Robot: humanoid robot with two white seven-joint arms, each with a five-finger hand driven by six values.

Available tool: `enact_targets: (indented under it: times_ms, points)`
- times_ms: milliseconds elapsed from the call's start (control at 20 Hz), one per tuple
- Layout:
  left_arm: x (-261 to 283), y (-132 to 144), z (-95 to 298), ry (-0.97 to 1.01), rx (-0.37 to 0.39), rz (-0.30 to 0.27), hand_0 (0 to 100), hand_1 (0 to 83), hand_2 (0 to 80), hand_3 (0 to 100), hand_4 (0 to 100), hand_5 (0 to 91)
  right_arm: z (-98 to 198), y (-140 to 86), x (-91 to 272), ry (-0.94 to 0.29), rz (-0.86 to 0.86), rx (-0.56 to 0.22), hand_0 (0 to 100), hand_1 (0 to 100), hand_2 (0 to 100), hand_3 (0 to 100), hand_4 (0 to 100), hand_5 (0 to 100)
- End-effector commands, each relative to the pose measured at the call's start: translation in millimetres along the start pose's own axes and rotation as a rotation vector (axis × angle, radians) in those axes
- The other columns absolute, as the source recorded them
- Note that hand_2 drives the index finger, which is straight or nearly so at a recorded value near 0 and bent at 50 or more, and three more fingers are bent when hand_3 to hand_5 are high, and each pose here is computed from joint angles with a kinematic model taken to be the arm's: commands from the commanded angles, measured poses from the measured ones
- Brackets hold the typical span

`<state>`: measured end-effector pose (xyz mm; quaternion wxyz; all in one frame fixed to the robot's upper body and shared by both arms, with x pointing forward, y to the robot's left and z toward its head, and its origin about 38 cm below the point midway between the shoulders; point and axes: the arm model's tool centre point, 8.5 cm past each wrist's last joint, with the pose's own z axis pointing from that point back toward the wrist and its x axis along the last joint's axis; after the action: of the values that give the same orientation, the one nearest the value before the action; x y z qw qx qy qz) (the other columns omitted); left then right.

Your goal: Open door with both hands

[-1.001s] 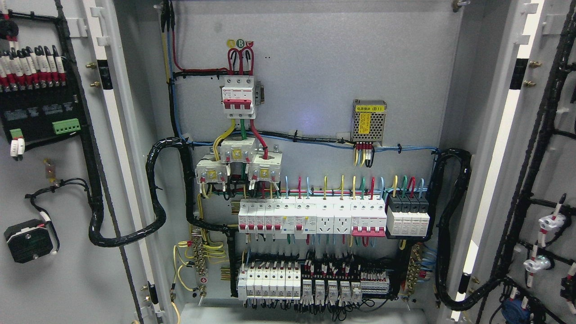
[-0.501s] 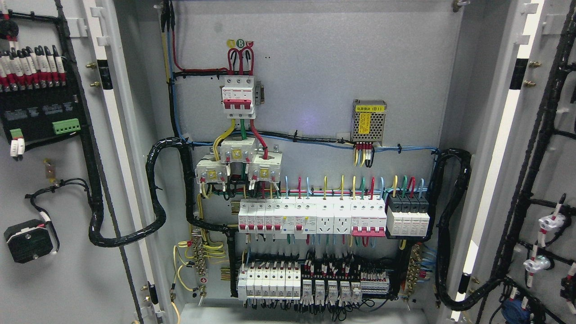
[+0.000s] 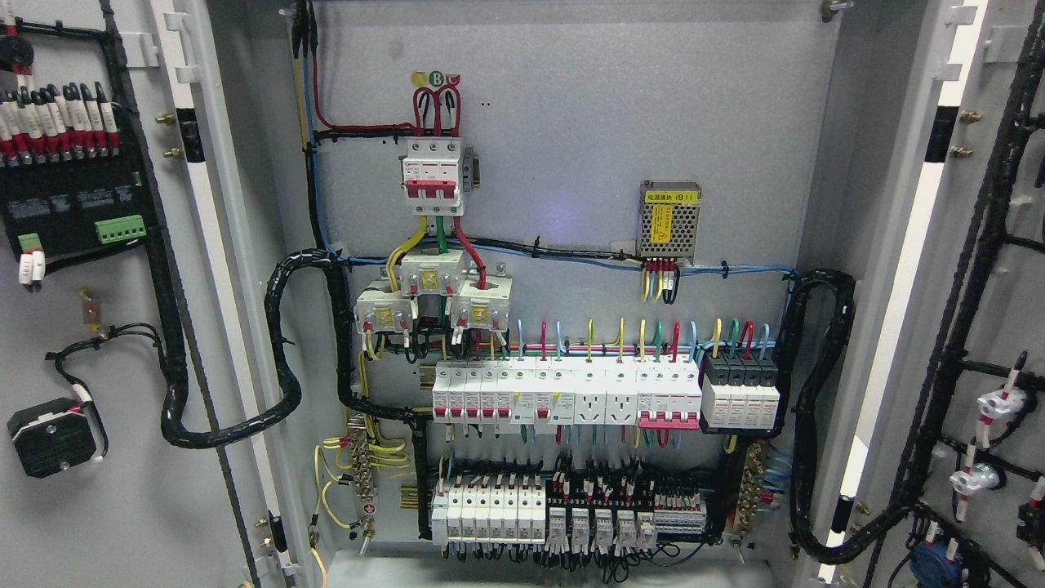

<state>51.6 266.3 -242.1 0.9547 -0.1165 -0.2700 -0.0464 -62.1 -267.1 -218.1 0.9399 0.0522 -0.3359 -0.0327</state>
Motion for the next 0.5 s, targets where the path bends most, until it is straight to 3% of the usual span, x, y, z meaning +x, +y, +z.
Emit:
enact_targets:
  times_ms: [0,150,350,451]
  points:
    - [-53.7,-24.2,12.7,0.247,0.012,0.078,12,38.9,0.0,0,0,0.0,6.7,38.9,-43.6,0.253,-0.077,0.016,50,0,0,0,0,0]
    - [-59.8,-32.2,12.0,0.311,-0.001,0.094,12,38.9,0.0,0,0,0.0,-5.7,42.0,-36.8,0.276,-0.086,0.022,50,0,0,0,0,0]
    - [-62.6,-46.9,8.3,0.371,-0.039,0.076,12,38.9,0.0,0,0,0.0,-18.4,45.3,-33.8,0.368,-0.099,0.035,49,0,0,0,0,0]
    - [-63.5,-48.9,8.3,0.369,-0.032,0.101,12,38.9,0.0,0,0,0.0,-23.1,46.0,-31.7,0.397,-0.097,0.042,48,0,0,0,0,0]
